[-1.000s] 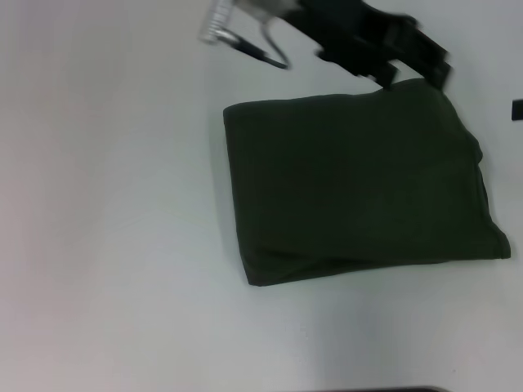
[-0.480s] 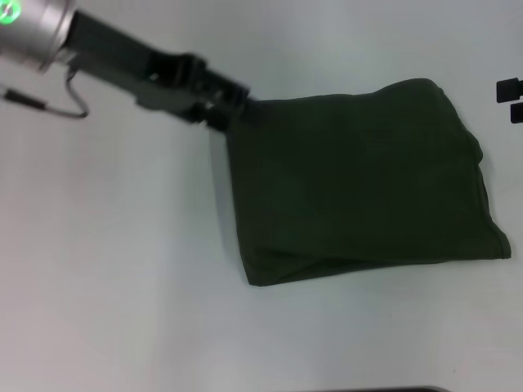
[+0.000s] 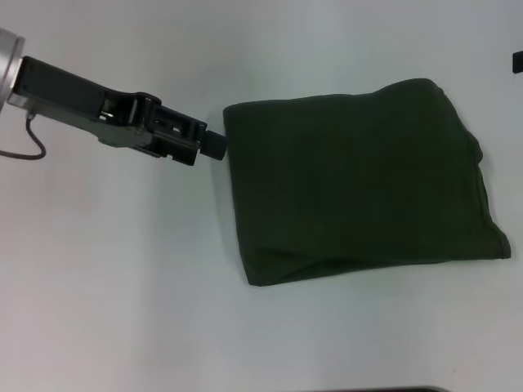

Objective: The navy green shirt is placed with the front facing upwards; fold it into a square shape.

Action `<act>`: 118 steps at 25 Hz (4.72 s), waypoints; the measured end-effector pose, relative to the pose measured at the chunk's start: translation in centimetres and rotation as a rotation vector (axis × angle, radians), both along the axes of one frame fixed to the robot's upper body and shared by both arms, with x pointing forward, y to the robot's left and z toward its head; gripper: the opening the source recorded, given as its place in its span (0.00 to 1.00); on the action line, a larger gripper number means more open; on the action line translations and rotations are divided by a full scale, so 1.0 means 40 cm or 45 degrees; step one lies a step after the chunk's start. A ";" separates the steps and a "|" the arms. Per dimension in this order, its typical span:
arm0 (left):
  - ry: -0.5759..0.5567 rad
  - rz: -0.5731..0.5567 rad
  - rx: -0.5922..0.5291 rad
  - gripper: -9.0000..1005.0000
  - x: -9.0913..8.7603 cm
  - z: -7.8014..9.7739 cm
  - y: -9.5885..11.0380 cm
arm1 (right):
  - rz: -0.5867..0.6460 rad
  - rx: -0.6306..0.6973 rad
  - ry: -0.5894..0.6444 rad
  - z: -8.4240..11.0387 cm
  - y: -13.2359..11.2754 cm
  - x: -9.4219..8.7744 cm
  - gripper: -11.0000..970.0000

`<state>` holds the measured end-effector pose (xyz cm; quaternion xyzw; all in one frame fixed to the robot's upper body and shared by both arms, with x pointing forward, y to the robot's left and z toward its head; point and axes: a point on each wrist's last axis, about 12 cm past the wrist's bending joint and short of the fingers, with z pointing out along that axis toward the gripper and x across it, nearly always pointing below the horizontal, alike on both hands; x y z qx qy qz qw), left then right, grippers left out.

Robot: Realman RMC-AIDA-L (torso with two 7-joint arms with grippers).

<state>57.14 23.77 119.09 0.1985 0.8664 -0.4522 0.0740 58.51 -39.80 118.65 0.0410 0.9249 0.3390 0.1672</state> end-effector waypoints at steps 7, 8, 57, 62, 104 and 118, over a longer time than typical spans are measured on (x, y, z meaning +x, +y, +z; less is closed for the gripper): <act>-0.005 0.064 -0.055 0.66 -0.002 -0.003 0.025 | -0.018 -0.080 -0.008 -0.055 0.040 0.026 0.67; -0.005 0.071 -0.059 0.66 -0.002 -0.004 0.026 | -0.016 -0.079 -0.012 -0.065 0.052 0.027 0.67; -0.040 0.104 -0.121 0.66 0.028 -0.008 -0.021 | -0.095 -0.030 -0.076 -0.184 0.135 0.044 0.10; -0.034 0.101 -0.123 0.66 0.027 -0.011 -0.021 | -0.084 -0.036 -0.063 -0.181 0.132 0.044 0.09; -0.053 0.112 -0.129 0.66 0.039 -0.008 -0.034 | -0.089 0.028 -0.114 -0.207 0.162 0.044 0.76; -0.039 0.111 -0.134 0.66 0.039 -0.013 -0.037 | -0.087 0.024 -0.108 -0.203 0.160 0.046 0.44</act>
